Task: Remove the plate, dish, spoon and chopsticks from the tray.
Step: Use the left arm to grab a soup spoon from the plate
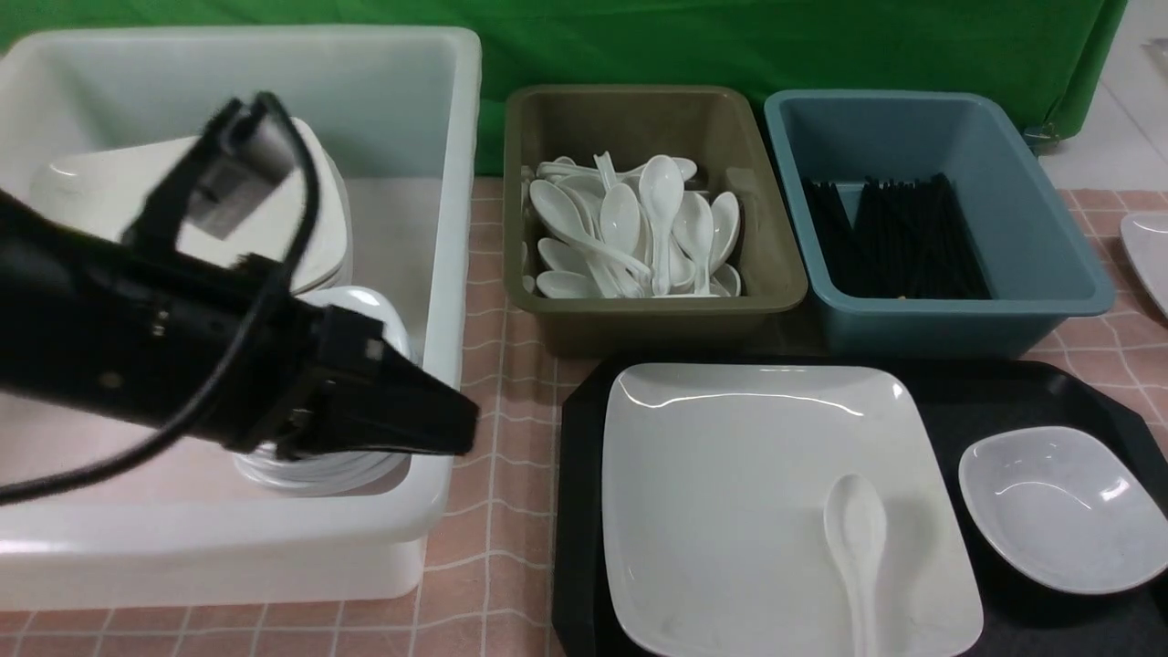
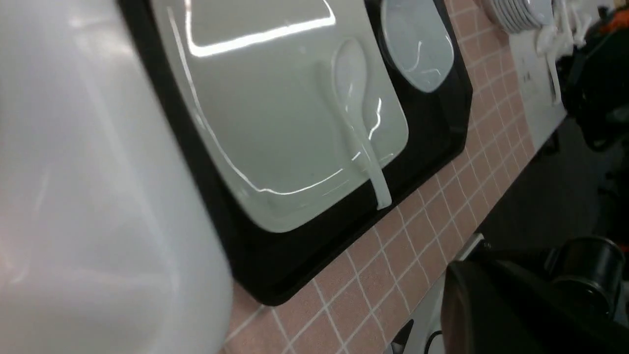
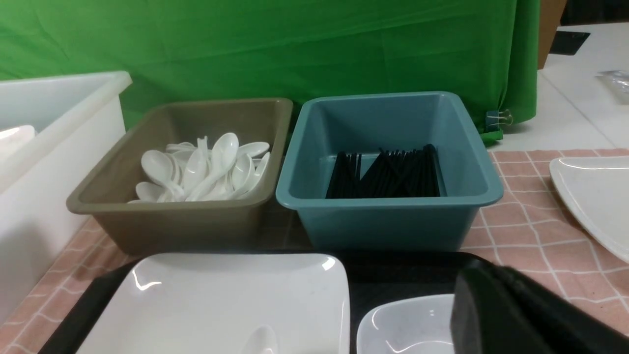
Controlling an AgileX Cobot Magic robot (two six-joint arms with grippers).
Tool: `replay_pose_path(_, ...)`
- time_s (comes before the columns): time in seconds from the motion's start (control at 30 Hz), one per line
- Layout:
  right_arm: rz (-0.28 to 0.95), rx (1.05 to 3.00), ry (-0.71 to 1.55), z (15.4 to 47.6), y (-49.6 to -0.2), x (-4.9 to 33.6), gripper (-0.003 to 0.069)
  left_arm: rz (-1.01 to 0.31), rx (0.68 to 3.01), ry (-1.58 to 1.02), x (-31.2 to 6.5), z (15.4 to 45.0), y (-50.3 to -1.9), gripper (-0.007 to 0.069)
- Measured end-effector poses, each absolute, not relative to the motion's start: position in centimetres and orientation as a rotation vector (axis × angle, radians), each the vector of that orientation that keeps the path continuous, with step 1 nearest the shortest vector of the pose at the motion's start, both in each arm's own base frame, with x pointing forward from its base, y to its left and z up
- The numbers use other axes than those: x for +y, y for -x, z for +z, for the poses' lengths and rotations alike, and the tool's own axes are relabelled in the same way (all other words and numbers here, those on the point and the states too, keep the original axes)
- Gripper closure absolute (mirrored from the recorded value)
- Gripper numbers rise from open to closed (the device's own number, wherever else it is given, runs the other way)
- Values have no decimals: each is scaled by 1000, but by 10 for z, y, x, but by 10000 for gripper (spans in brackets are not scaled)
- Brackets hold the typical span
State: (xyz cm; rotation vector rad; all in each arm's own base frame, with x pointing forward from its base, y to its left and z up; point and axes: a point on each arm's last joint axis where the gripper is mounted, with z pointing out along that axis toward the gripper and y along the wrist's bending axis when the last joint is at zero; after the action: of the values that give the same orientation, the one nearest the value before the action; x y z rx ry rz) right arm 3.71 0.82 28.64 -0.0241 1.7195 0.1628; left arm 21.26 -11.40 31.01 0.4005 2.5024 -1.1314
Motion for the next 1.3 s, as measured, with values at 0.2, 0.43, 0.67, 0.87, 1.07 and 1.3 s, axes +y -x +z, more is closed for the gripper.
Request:
replay_pose_path(0.2,162,1725,25,286,-37,8,600,-1094,2598,-528,-188,292,-215,599)
replay_pose_path(0.43,162,1726,26,286,-37,8,596,-652,2860,-672,-273,264,-224,543)
replay_pose_path(0.67,162,1726,26,286,-37,8,589,-493,2925,-717,-345,234,-242,424)
replay_pose_path(0.87,184,1727,-1,286,-37,8,585,-537,2963,-687,-380,208,-251,293)
replay_pose_path(1.07,195,1728,-13,286,-37,8,580,-512,3039,-654,-388,177,-255,223)
replay_pose_path(1.3,197,1728,-15,286,-37,8,571,-522,3052,-636,-393,163,-257,215)
